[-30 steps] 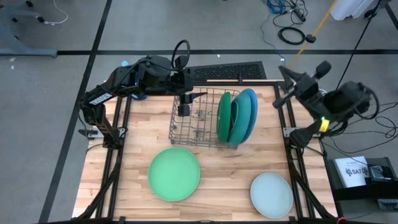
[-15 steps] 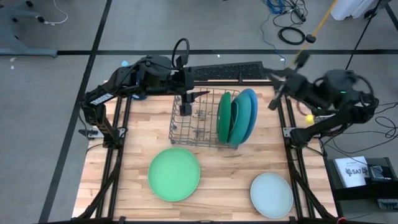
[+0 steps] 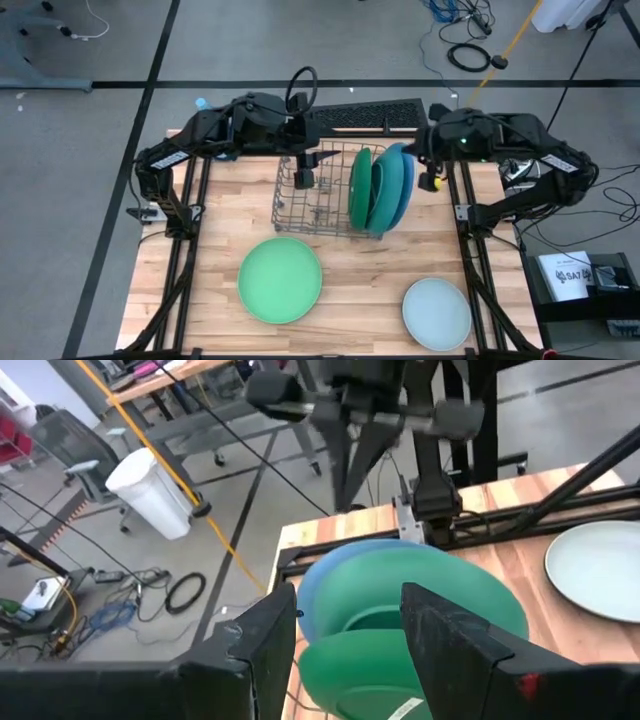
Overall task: Sort dishes
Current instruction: Put the green plate into the dish rack
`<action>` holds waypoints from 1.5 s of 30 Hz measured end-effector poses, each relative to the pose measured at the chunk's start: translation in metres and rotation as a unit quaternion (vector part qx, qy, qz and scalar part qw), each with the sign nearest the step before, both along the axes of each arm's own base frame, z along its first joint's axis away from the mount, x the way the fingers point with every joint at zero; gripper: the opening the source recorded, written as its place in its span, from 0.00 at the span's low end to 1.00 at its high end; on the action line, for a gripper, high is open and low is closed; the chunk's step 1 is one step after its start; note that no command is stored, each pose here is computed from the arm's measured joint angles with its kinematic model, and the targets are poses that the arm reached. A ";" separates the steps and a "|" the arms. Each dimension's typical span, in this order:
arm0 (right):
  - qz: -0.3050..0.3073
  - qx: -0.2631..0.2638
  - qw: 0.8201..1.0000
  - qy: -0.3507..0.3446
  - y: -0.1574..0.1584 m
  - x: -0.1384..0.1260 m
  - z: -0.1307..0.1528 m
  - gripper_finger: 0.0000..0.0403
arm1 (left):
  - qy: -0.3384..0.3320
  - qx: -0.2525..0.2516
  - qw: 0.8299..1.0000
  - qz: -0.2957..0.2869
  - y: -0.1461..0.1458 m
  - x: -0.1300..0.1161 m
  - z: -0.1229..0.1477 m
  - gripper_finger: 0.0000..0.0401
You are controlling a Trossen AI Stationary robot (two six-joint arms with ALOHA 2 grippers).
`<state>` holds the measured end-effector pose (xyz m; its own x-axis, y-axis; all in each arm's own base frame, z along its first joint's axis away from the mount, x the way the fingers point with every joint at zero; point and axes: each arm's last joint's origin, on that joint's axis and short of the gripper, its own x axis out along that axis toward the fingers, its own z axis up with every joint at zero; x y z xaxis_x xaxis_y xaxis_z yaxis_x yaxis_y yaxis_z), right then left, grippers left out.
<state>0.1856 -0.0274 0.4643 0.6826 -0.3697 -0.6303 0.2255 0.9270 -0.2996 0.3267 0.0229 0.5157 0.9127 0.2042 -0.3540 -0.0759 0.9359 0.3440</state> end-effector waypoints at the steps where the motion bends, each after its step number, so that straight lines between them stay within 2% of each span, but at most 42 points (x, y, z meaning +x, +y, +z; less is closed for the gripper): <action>1: 0.005 0.015 1.000 0.003 0.001 -0.002 -0.001 0.00 | 0.002 0.000 1.000 0.000 0.000 0.000 -0.001 0.45; 4: 0.009 0.039 0.999 0.023 0.001 -0.001 -0.009 0.00 | 0.005 0.001 1.000 -0.001 0.000 0.002 -0.002 0.45; 11: 0.010 0.079 0.992 0.101 0.001 0.016 -0.053 0.00 | 0.016 0.001 1.000 -0.001 0.000 0.004 -0.006 0.45; 16: -0.006 0.085 0.990 0.113 -0.001 0.018 -0.066 0.00 | 0.019 0.003 1.000 -0.002 0.000 0.004 -0.006 0.45; 21: -0.005 0.081 0.992 0.093 -0.003 0.026 -0.071 0.00 | 0.021 0.012 1.000 -0.005 0.000 0.004 -0.006 0.45; 25: 0.001 0.068 0.994 0.083 -0.005 0.032 -0.074 0.00 | 0.019 0.012 1.000 -0.005 0.000 0.004 -0.005 0.45; 32: -0.022 0.012 0.995 0.100 -0.009 0.042 -0.079 0.00 | 0.018 0.011 1.000 -0.005 0.000 0.004 -0.005 0.45; 38: -0.058 -0.065 0.983 0.164 -0.015 0.050 -0.091 0.00 | 0.017 0.003 1.000 -0.002 0.000 0.004 -0.005 0.45; 42: -0.035 -0.078 0.987 0.134 -0.012 0.044 -0.079 0.00 | 0.018 -0.003 1.000 -0.008 0.000 0.003 -0.006 0.45; 45: -0.017 -0.079 0.993 0.085 -0.008 0.032 -0.058 0.00 | 0.018 -0.004 1.000 -0.009 0.000 0.003 -0.006 0.45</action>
<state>0.2173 -0.0351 0.4060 0.5570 -0.4940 -0.6676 0.1906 0.8584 -0.4763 0.3302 0.0226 0.5100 0.9025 0.1847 -0.3891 -0.0461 0.9396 0.3392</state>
